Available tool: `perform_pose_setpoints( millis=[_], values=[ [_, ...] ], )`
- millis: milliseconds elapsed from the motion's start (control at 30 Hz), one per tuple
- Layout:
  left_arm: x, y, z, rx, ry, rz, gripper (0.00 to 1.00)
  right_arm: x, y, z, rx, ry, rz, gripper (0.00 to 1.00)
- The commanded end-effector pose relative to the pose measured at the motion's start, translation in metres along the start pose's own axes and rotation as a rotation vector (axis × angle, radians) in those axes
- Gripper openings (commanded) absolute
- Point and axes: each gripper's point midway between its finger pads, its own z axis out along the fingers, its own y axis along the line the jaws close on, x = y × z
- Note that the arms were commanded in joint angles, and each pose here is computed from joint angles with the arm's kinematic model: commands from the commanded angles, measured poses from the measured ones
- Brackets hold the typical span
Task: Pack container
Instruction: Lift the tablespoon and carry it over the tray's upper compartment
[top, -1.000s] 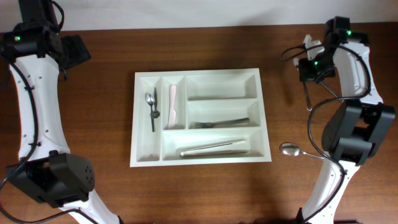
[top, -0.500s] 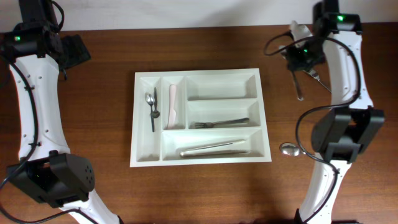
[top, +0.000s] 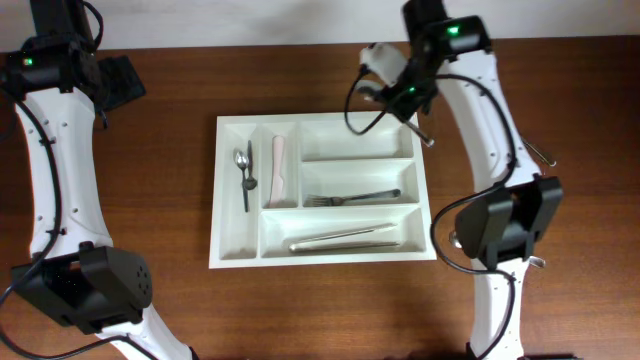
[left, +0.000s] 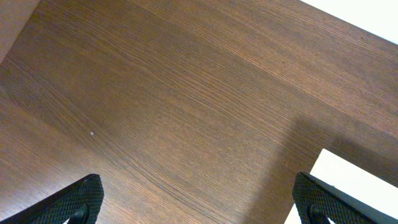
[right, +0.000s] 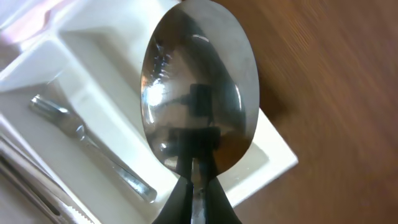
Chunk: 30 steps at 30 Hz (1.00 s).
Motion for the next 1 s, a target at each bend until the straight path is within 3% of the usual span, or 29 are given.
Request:
perform_pose_setpoints(
  millis=[0,467,967],
  values=[
    [-0.003,0.002,-0.004,-0.005,-0.013,-0.006,0.99,-0.013,0.006,-0.002,0.006,-0.030,-0.161,0.04],
    [-0.003,0.002,-0.004,-0.005,-0.013,-0.006,0.99,-0.028,0.000,0.034,0.032,-0.112,-0.448,0.04],
    [-0.003,0.002,-0.004,-0.005,-0.013,-0.006,0.99,-0.023,0.047,0.079,-0.122,-0.150,-0.496,0.04]
  ],
)
